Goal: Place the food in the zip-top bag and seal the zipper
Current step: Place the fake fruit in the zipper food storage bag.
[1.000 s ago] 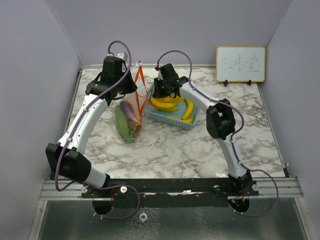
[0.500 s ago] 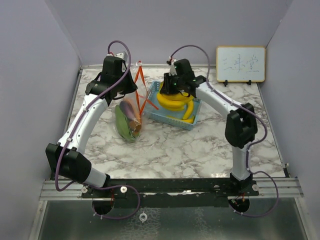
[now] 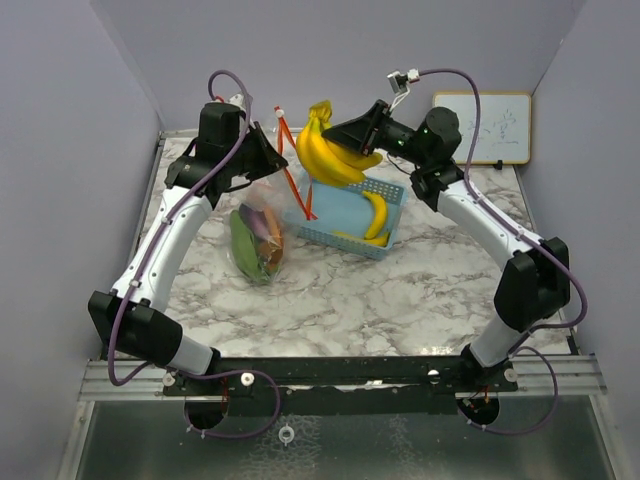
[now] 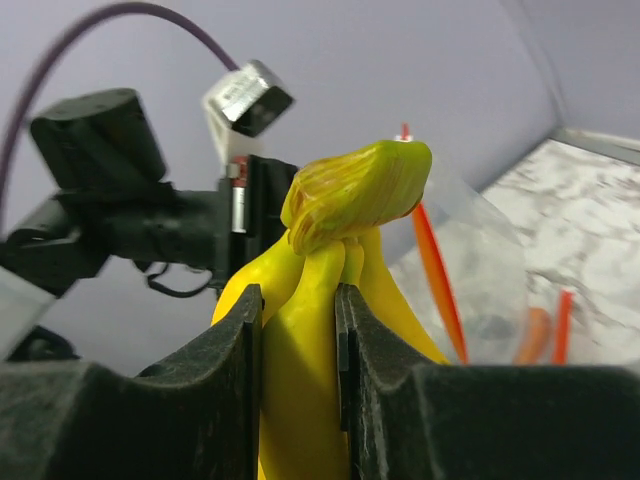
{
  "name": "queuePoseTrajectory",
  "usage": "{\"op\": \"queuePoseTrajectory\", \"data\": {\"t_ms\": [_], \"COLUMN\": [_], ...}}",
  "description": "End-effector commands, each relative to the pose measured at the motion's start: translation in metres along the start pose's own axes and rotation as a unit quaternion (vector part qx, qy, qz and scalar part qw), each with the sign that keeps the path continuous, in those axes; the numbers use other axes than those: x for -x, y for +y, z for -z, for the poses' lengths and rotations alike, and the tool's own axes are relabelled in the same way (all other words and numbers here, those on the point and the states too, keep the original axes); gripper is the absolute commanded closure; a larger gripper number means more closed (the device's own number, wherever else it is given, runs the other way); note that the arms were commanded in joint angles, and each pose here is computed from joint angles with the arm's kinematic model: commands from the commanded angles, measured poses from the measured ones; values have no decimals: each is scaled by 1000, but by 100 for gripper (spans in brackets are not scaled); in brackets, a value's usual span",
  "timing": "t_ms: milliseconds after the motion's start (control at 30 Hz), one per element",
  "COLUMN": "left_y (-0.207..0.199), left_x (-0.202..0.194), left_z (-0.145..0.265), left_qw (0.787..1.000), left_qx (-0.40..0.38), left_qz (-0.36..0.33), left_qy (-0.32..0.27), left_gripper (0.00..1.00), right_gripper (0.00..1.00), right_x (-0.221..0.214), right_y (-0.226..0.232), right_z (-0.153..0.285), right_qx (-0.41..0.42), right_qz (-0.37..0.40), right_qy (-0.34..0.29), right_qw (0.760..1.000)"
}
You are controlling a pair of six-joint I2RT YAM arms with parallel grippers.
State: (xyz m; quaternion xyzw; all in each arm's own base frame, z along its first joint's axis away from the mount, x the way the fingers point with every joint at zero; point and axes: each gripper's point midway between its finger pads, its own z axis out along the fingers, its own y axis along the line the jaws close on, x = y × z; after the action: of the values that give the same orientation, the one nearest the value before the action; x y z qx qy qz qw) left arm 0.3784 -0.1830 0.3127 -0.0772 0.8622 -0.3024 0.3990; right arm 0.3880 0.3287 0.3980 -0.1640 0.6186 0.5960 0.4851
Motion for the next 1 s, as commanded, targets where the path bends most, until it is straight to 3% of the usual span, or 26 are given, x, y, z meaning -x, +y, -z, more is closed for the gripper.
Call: {"op": "queuePoseTrajectory", "data": {"t_ms": [0,267,433,967], "left_y": [-40,-47,-59,-93], "left_x": [14,8,17,38], "left_z": [5,-4,3,39], "left_qw": [996,992,987,961], "left_qx": [-78,-107,-136,-241], "left_qz": [38,73,79,107], "left_qy": [-6,7,-9,-86], "left_gripper": [100,100,100,100], "right_gripper": [98,98,98,98], "right_x": [32,43,67,134], "right_y": [65,71,80,92], "right_z": [13,22,31,38], "right_qx": [142,207,276,372], "right_qz": [-41,-140,-197,-248], "right_qy": [-58,-119,-166,-265], "right_qw": [987,961,926,854]}}
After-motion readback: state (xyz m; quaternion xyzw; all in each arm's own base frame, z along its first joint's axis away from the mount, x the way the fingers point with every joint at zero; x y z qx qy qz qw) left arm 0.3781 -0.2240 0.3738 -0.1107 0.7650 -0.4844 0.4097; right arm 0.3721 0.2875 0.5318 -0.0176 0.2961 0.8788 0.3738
